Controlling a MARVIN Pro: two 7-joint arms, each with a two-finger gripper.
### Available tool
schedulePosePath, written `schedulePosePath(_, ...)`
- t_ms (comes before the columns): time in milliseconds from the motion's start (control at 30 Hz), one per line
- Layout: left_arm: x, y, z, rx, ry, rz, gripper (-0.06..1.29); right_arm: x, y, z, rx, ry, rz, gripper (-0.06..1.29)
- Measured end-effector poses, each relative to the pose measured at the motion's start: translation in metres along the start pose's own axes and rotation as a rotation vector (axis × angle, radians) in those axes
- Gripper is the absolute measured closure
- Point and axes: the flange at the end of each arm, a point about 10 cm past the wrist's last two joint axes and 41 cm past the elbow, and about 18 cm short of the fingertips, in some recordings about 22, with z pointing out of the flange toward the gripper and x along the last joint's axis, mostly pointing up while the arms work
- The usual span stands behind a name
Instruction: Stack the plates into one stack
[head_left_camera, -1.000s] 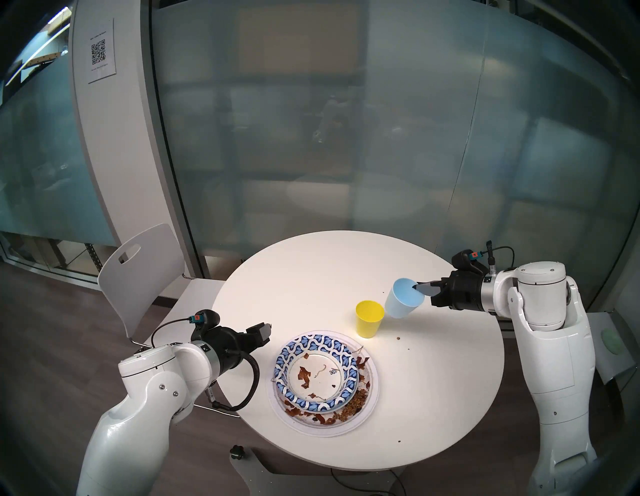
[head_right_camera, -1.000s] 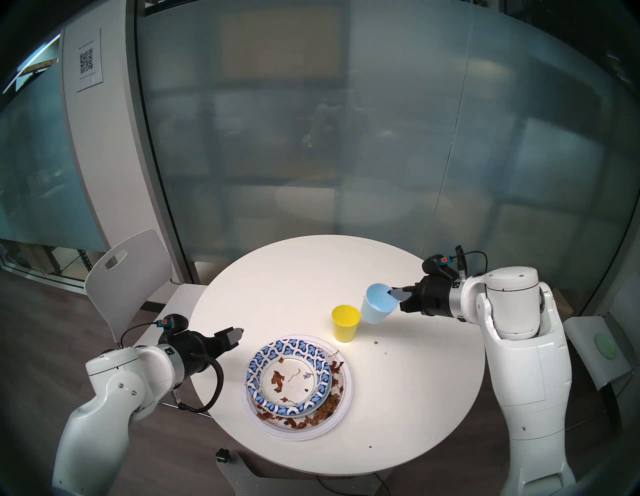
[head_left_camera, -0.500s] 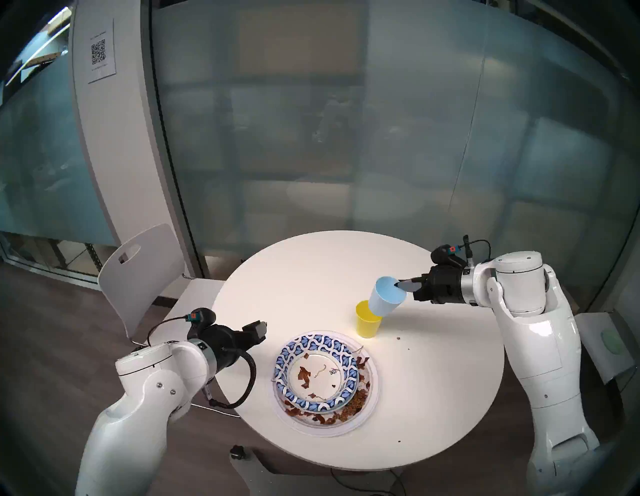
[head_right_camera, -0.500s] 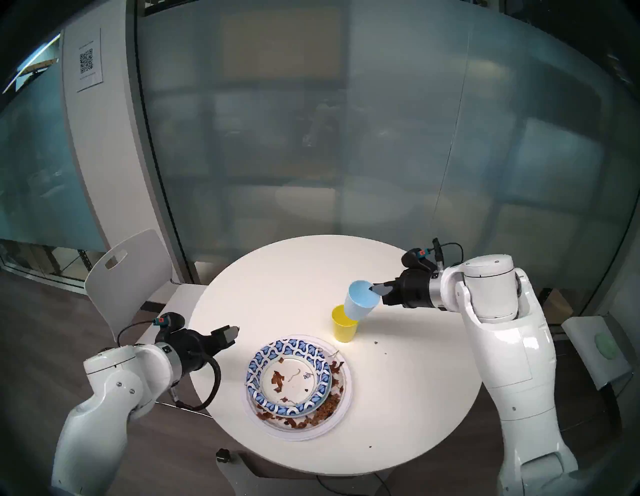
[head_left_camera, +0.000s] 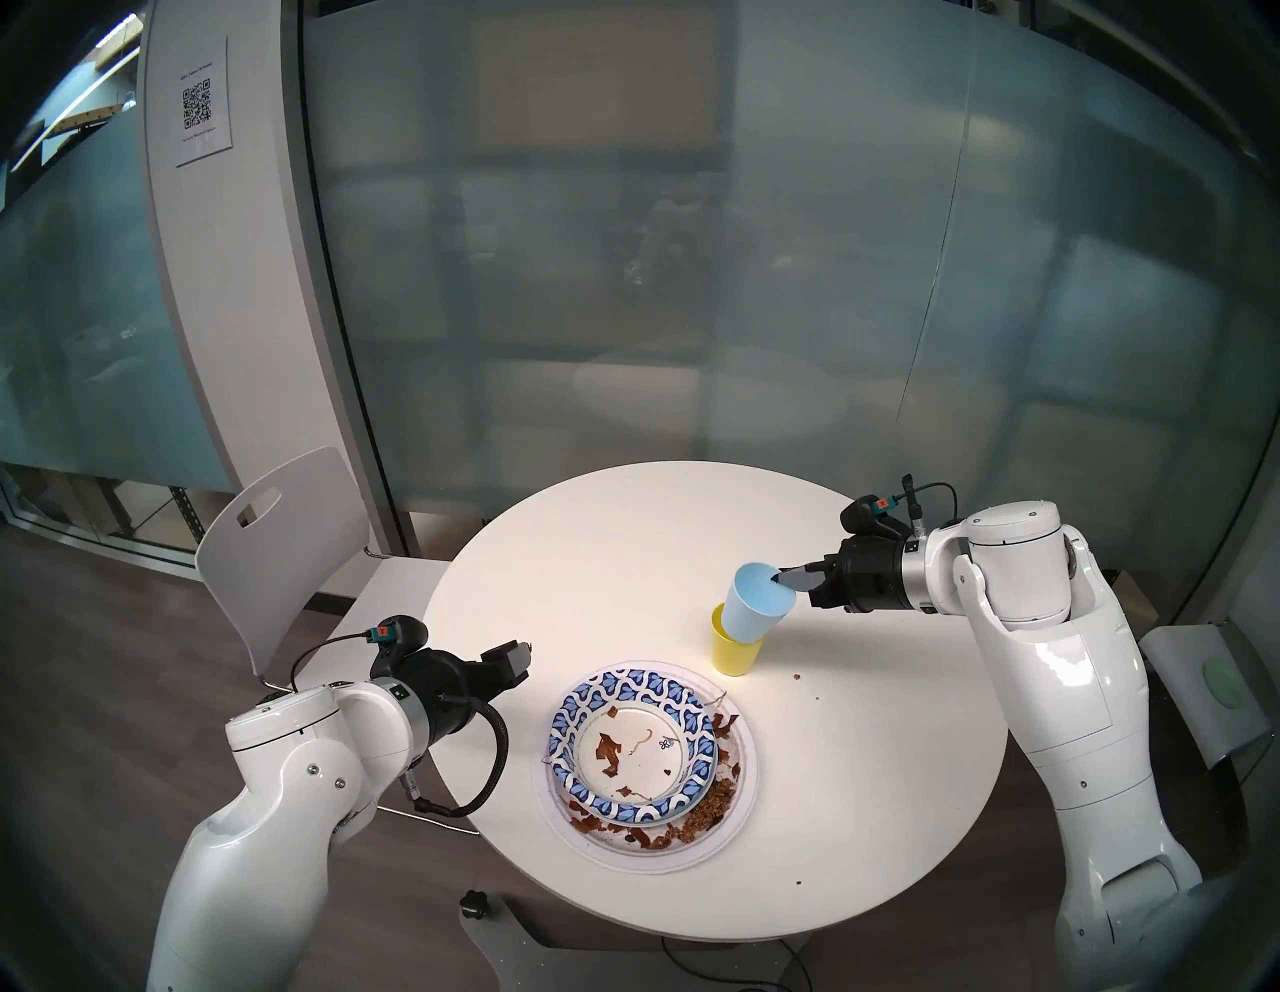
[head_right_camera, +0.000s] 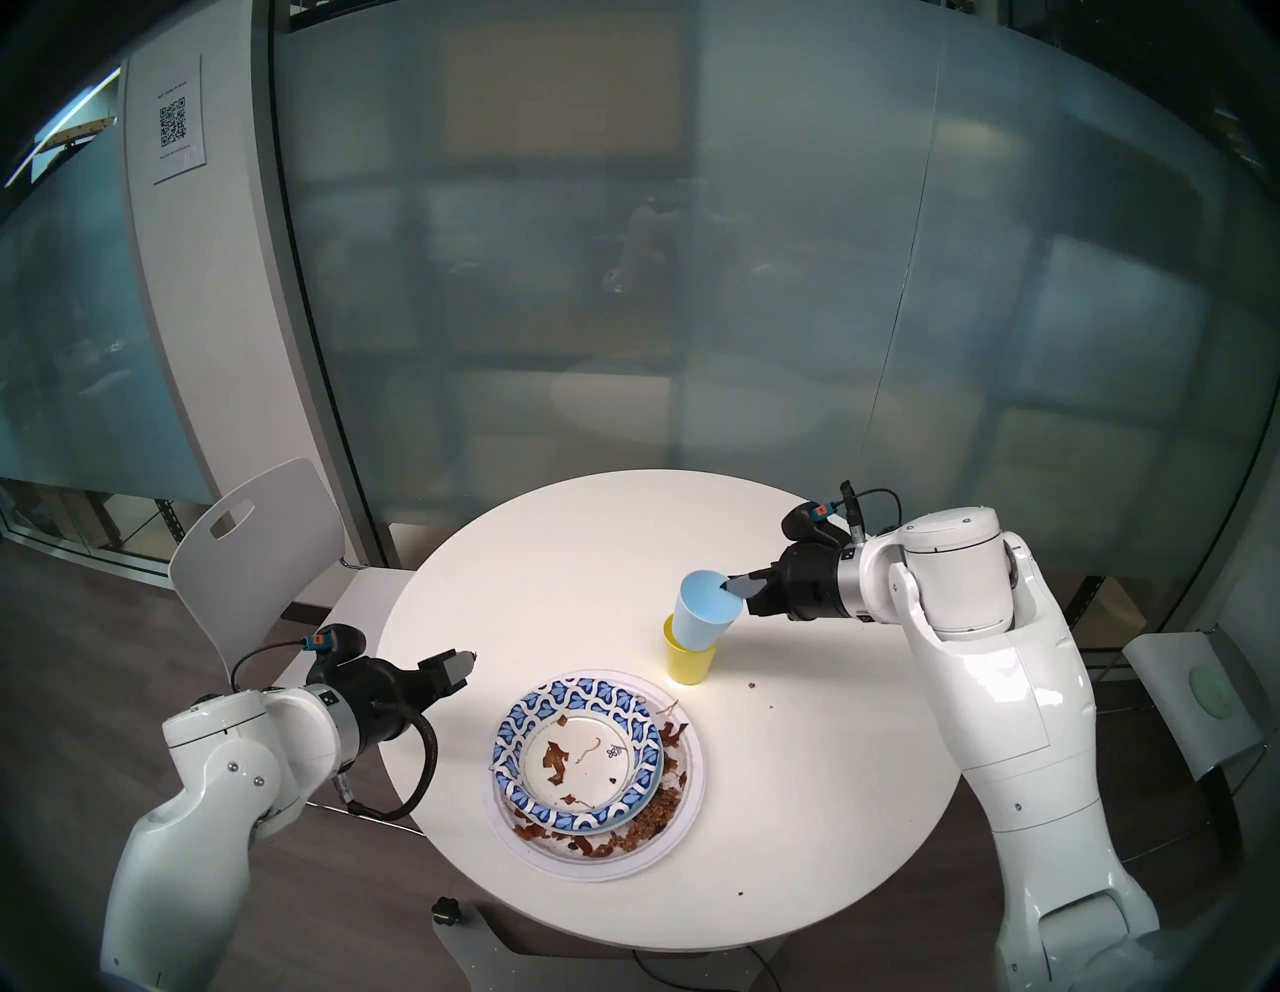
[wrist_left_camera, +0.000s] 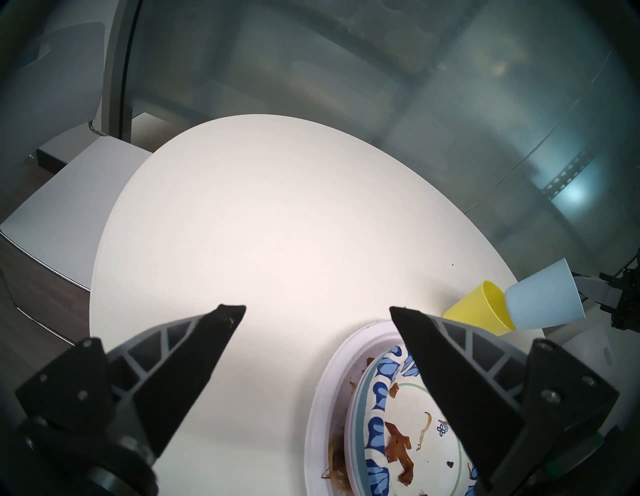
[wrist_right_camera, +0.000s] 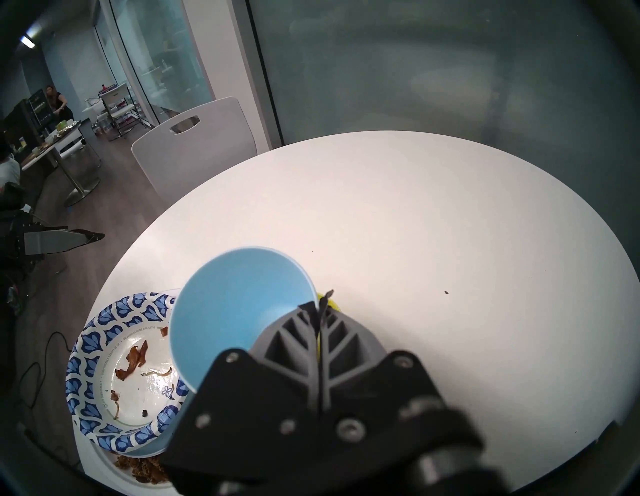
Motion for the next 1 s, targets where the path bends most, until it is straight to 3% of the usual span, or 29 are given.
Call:
schedulePosePath(533, -0.001, -0.007, -0.001, 0.013, -0.004, 0.001, 0.05, -0.008, 0.011, 0.023, 0.014, -0.075, 0.019, 1.25)
schedulePosePath(867, -0.003, -0.010, 0.001, 0.018, -0.008, -0.001, 0.05, 0.004, 0.013, 0.029, 0.015, -0.096, -0.018, 1.24)
schedulePosePath(1000, -0.003, -0.011, 0.002, 0.019, -0.008, -0.001, 0.05, 0.008, 0.012, 0.032, 0.017, -0.109, -0.038, 1.16)
